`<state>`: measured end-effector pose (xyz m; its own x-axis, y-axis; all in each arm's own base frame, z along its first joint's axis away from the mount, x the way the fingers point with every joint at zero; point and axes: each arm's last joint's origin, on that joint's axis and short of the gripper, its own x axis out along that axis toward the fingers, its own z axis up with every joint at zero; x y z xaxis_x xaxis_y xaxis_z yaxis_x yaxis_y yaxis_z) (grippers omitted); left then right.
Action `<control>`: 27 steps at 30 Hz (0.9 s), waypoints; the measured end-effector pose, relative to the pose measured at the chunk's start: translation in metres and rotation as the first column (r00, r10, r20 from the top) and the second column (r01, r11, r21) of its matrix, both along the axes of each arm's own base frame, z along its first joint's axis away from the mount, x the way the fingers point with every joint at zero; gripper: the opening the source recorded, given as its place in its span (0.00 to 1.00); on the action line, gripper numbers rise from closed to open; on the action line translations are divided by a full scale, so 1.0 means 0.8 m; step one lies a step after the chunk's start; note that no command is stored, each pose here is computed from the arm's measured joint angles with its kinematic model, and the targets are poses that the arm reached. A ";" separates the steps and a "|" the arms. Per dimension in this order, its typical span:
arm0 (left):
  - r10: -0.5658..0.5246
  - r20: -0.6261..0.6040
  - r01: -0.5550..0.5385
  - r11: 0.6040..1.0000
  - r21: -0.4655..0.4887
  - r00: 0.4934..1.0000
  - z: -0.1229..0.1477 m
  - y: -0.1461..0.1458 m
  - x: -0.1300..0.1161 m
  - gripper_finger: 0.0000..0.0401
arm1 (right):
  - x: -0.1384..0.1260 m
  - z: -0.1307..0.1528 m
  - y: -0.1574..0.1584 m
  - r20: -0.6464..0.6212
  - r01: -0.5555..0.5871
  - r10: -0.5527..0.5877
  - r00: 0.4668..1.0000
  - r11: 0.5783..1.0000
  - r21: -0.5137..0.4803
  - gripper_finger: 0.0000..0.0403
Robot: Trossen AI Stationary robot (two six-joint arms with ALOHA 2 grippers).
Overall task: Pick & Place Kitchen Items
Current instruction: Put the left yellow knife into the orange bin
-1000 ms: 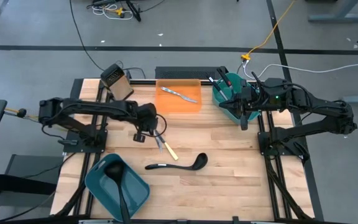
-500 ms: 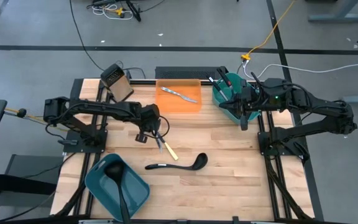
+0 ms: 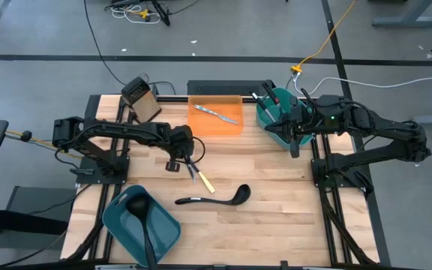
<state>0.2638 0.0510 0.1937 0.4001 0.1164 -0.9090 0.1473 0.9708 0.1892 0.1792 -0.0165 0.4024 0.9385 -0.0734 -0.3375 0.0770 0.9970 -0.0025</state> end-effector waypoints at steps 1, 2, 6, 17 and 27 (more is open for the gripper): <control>-0.006 -0.001 0.006 1.000 0.003 1.000 0.000 0.000 0.000 0.02 | 0.000 0.000 0.000 0.000 0.000 0.000 1.000 1.000 0.000 0.03; -0.015 -0.004 0.016 1.000 0.008 1.000 0.000 0.000 0.000 0.02 | 0.000 0.000 0.000 0.000 0.000 0.000 1.000 1.000 0.000 0.03; -0.059 -0.014 0.059 0.998 0.027 0.998 0.000 0.000 -0.001 0.06 | 0.000 0.000 0.000 -0.003 0.000 0.000 1.000 1.000 0.000 0.03; -0.062 -0.017 0.062 0.998 0.027 0.998 0.000 0.000 -0.001 0.31 | 0.000 -0.001 0.000 -0.012 -0.003 0.003 1.000 1.000 0.002 0.03; -0.048 -0.103 0.051 0.998 0.023 0.994 -0.004 -0.001 -0.011 0.51 | 0.000 -0.001 0.000 -0.012 -0.004 0.004 1.000 1.000 0.000 0.03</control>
